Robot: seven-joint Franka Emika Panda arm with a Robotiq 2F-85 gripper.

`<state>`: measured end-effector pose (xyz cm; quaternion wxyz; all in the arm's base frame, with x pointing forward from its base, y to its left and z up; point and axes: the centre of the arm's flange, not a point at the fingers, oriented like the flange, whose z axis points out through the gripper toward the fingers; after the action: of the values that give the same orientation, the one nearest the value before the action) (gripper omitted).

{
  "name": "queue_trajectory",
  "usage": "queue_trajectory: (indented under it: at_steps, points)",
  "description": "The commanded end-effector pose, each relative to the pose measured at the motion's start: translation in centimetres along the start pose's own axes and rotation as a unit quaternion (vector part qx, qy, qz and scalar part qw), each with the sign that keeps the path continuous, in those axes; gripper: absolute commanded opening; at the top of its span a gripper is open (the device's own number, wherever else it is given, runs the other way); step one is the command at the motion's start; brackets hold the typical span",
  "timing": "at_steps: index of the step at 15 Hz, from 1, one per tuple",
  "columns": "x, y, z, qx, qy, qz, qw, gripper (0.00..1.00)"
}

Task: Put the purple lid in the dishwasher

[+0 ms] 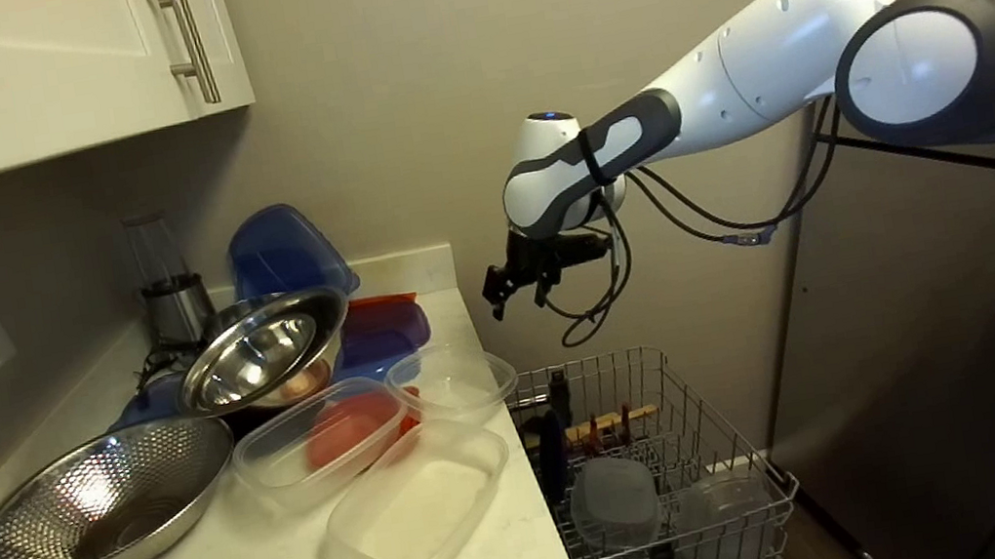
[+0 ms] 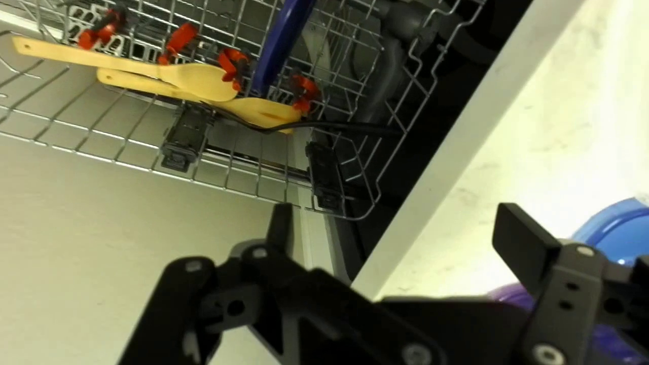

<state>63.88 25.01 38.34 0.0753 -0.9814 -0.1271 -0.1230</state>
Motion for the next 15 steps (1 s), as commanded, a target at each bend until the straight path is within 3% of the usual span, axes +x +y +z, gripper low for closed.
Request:
queue_trajectory:
  at_steps: [1,5,6,7,15]
  points:
    - [2.5,-0.6,0.7,0.052,0.025,0.022,0.9981,1.00]
    - [3.7,-0.7,1.0,0.086,0.055,0.098,0.9900,1.00]
    - [3.7,-0.6,1.1,0.095,0.052,0.097,0.9894,1.00]
    - [3.3,-0.6,0.9,0.075,0.043,0.077,0.9933,1.00]
    - [3.5,-0.6,1.2,0.082,0.044,0.084,0.9921,1.00]
